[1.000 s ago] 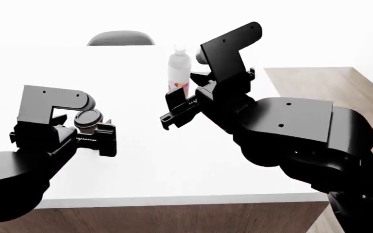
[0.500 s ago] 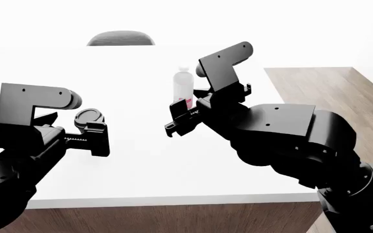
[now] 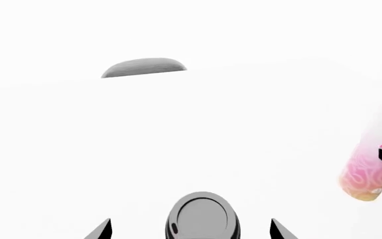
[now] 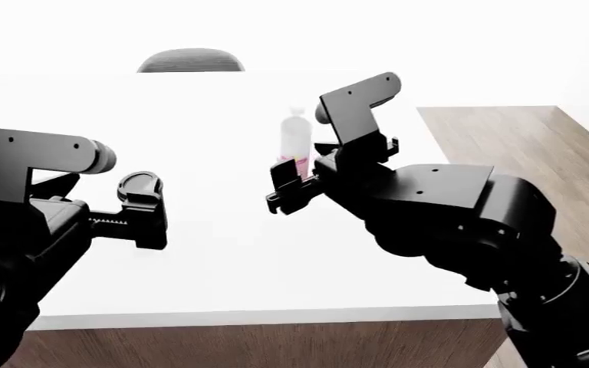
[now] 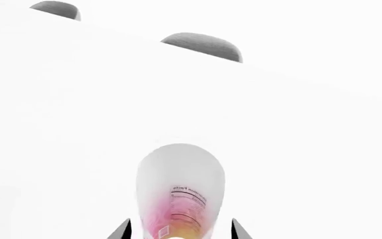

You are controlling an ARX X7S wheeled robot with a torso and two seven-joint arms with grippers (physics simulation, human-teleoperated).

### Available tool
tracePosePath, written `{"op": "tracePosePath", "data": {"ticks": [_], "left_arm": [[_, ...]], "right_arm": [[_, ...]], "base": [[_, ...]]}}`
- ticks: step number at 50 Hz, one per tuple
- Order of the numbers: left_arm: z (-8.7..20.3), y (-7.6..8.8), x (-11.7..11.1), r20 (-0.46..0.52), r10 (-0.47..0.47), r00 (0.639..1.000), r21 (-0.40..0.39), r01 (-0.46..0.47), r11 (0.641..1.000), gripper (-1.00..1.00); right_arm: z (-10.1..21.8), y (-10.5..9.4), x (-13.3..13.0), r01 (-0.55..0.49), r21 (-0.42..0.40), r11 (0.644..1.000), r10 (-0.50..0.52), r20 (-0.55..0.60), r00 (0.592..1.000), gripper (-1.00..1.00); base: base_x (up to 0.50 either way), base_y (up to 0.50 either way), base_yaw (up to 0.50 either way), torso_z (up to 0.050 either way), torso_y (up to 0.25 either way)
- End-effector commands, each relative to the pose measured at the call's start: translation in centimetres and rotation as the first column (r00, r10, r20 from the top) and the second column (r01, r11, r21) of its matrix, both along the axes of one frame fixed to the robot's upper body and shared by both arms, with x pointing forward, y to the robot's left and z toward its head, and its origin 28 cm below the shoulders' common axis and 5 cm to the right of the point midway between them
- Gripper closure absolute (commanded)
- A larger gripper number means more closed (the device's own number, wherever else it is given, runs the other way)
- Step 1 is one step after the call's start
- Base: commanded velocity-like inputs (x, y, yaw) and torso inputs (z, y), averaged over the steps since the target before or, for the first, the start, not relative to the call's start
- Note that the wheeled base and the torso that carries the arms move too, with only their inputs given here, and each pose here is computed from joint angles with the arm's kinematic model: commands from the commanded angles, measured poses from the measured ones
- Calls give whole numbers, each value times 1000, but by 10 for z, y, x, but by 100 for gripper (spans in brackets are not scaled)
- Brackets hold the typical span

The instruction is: Move the drinks to the dining counter.

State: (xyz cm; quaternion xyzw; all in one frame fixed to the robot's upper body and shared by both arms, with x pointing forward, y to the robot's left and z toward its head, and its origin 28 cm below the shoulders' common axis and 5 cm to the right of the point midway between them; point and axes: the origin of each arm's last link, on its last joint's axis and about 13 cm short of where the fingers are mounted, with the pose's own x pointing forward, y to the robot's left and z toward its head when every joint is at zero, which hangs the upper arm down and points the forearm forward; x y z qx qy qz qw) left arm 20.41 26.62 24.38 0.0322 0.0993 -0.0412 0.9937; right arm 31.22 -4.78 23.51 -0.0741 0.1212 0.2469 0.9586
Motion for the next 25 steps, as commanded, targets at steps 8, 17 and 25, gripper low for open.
{"op": "tracePosePath", "data": {"ticks": [8,17,25], "left_arm": [[-1,0,-2,-1,-4,1000,4,4,1000,-100],[-1,-1,-1,-2,-6,1000,6,6,1000,-100],[-1,-1,-1,-1,-8,1000,4,8,1000,-100]], "right_arm": [[3,-3,-1,1,-1,1000,-1,7,1000,-100],[6,-3,-2,2,0,1000,-2,16,1000,-100],[8,-3,-4,0,2,1000,0,24,1000,-100]], "base": [[0,0,0,0,0],[0,0,0,0,0],[0,0,0,0,0]]}}
